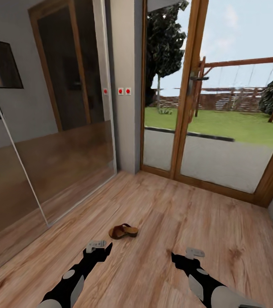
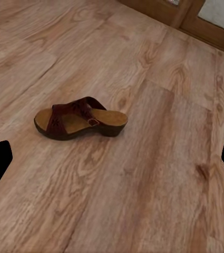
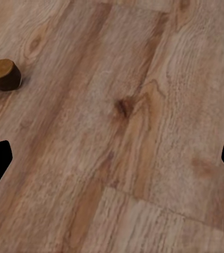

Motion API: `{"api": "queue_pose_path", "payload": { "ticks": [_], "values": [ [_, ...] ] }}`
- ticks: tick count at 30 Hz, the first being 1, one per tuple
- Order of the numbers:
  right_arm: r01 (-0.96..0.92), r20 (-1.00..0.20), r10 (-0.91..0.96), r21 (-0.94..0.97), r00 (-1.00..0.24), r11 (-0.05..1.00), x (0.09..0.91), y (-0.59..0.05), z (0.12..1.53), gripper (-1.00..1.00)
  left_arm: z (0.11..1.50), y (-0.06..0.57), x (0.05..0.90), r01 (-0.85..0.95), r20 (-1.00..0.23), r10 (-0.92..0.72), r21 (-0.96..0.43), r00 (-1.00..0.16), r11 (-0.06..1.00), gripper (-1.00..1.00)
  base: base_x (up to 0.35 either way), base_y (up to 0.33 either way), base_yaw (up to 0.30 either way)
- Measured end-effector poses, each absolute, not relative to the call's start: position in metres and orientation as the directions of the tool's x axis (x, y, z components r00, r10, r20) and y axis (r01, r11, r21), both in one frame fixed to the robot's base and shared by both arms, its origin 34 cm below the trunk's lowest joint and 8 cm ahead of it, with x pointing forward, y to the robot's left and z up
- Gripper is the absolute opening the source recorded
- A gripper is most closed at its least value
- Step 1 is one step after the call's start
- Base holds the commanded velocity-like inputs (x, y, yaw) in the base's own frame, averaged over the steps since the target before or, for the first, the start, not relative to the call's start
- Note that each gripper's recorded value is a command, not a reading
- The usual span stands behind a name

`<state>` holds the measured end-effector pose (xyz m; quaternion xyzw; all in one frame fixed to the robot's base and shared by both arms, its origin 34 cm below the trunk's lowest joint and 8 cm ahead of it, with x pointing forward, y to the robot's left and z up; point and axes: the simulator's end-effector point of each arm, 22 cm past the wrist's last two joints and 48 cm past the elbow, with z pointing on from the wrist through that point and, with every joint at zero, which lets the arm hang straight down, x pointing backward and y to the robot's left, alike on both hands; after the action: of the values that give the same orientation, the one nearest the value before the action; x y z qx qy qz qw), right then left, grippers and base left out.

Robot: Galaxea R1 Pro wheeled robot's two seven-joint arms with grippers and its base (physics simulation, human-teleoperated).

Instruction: Pick up the two gym shoes and the two sandals from the corridor floor and place them onto the hallstand (shoe rack) in the corridor, making sure they are on the rack and not on the floor. Arrange them so the two gym shoes are next to each other and the two sandals are next to each other.

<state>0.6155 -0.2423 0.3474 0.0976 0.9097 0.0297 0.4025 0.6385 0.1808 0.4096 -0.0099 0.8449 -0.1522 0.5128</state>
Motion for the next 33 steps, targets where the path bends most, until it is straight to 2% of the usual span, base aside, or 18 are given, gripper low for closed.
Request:
{"api": "queue_pose_path", "payload": {
  "ticks": [15, 33],
  "values": [
    [0.155, -0.72, 0.202, 0.132, -0.664, 0.979, 0.613, -0.242, 0.342, 1.0, 0.404, 0.181, 0.637, 0.137, -0.859, -0.173, -0.269, -0.483, 0.953, 1.0, 0.184, -0.233, 0.201],
    [0.157, -0.71, 0.203, 0.13, -0.674, 0.979, 0.61, -0.242, 0.335, 1.0, 0.397, 0.181, 0.635, 0.133, -0.852, -0.173, -0.271, -0.495, 0.953, 1.0, 0.02, -0.021, 0.252]
  ]
}}
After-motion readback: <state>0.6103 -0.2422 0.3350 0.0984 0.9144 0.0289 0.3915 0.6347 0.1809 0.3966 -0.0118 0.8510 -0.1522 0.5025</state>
